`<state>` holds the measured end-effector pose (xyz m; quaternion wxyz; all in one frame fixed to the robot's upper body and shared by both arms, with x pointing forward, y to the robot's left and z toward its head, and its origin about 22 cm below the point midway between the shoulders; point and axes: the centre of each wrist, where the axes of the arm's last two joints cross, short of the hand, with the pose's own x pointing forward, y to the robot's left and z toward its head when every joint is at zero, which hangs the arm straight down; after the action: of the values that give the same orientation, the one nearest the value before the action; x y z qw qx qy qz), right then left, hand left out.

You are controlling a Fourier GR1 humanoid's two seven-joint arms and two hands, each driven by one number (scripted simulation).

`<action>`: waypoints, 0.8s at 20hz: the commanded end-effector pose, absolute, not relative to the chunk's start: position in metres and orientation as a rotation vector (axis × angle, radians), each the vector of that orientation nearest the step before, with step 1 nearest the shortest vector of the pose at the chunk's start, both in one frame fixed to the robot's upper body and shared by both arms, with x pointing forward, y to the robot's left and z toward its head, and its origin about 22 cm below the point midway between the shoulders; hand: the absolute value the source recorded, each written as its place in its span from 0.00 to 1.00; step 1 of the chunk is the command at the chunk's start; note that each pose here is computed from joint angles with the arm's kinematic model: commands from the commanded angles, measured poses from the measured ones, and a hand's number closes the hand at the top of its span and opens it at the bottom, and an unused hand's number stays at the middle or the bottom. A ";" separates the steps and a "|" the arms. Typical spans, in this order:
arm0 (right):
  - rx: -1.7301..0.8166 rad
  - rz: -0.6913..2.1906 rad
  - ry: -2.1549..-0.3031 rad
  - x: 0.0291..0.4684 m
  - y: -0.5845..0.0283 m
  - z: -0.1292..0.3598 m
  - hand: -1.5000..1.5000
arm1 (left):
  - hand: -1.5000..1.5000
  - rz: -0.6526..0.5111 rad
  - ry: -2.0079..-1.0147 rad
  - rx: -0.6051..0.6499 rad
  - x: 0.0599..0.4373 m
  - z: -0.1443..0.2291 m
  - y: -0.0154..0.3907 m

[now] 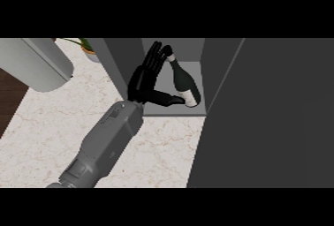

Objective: Pick up the wine, place it into the cabinet and close the cabinet

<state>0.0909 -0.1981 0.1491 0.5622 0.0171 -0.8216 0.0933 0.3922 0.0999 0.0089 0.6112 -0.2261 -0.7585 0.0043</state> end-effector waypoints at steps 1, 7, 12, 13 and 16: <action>0.152 0.117 -1.919 0.060 -0.199 0.185 0.00 | 0.00 0.045 -1.706 -0.546 0.363 -0.014 0.106; 0.134 0.118 -1.933 0.066 -0.200 0.188 0.00 | 0.00 0.058 -1.704 -0.571 0.329 -0.011 0.106; 0.124 0.166 -1.946 0.061 -0.206 0.191 0.00 | 0.00 0.112 -1.681 -0.588 0.290 -0.022 0.127; 0.121 0.169 -1.935 0.061 -0.204 0.197 0.00 | 0.00 0.100 -1.701 -0.602 0.281 -0.024 0.130; 0.138 0.228 -1.941 0.069 -0.203 0.191 0.00 | 0.00 0.120 -1.697 -0.630 0.274 -0.010 0.150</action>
<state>0.0924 -0.2057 0.1510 0.5564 -0.0058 -0.8227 0.1165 0.2914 0.1396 -0.0220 0.6196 -0.2591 -0.7397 0.0428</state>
